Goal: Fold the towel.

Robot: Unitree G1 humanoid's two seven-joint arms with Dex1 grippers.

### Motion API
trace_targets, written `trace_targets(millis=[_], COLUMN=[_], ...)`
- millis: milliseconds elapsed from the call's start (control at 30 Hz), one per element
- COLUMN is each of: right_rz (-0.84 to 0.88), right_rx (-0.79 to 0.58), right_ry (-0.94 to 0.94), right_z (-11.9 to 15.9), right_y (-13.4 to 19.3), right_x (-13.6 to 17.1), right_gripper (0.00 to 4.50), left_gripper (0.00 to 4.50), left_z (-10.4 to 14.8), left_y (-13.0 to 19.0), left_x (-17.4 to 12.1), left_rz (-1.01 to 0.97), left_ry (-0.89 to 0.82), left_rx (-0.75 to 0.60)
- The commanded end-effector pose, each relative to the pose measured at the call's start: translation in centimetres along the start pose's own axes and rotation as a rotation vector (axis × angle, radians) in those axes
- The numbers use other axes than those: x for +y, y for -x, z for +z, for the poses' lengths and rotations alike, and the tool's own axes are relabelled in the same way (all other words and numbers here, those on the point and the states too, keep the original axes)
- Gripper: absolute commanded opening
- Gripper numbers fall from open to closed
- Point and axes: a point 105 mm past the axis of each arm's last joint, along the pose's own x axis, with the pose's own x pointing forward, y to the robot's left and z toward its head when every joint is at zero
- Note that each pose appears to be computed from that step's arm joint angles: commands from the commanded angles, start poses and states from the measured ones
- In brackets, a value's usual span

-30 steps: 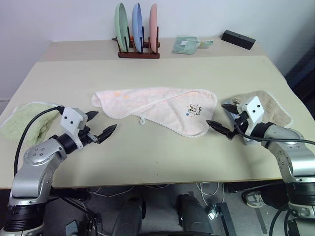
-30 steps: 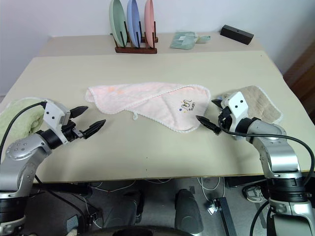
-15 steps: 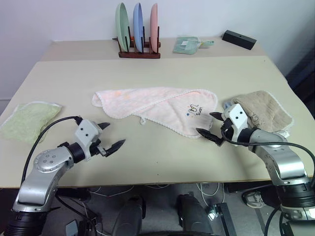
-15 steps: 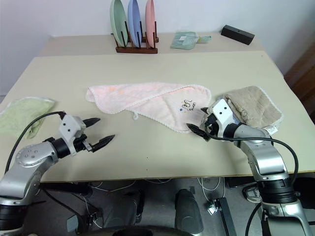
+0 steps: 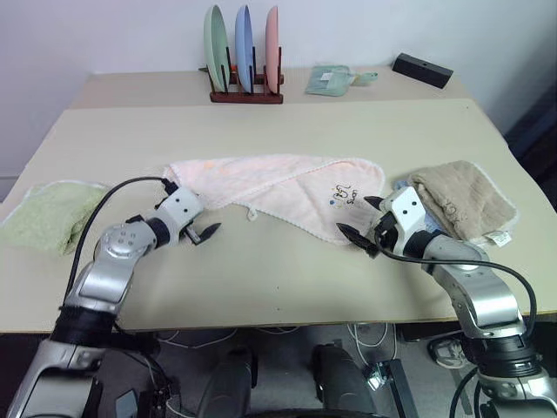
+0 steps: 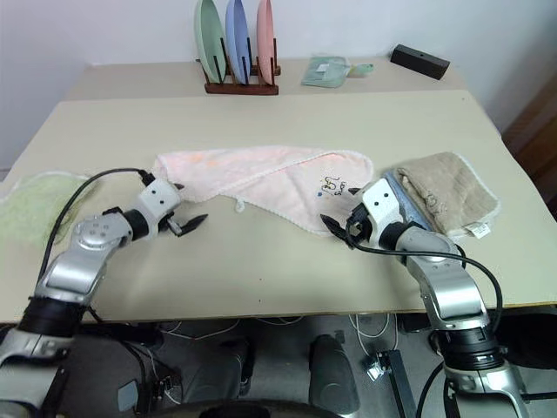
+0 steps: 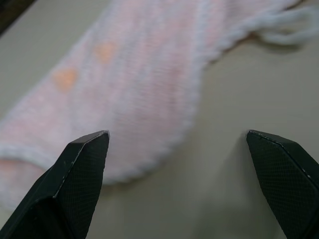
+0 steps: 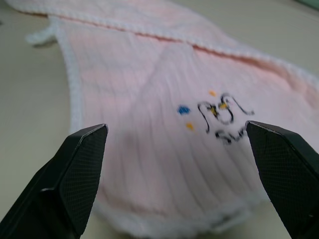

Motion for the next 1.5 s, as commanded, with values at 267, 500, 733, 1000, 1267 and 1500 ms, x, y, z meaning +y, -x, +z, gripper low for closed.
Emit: trace_targets(millis=[267,500,733,1000,1267,1500], right_rz=[-0.034,-0.043,-0.082,-0.122,-0.076,-0.009], right_rx=[-0.065,-0.063,0.029,0.1,0.136,0.121], right_ry=[0.033,0.063,0.286,0.456,0.616,0.704], right_z=[1.7,2.2,2.8,2.2,1.7,1.6], right_y=[0.3,0.5,-0.4,-2.0,-4.3,-5.5], right_x=[0.0,-0.4,-3.4,-7.8,-9.3,-8.9], right_gripper=[4.5,4.5,4.5,4.5,4.5,3.12], left_gripper=[1.56,0.05,0.05,0.05,0.05,0.0], left_z=[-0.4,-0.3,2.0,0.7,0.0,-0.2], left_y=[-1.8,-1.7,2.7,7.2,7.9,7.8], left_x=[0.5,1.6,2.2,1.0,0.3,-0.3], left_rz=[-0.004,0.046,0.069,0.023,0.012,-0.007], left_ry=[-0.002,-0.036,-0.026,-0.01,-0.002,0.004], left_rx=[-0.03,-0.058,-0.22,-0.175,-0.141,-0.135])
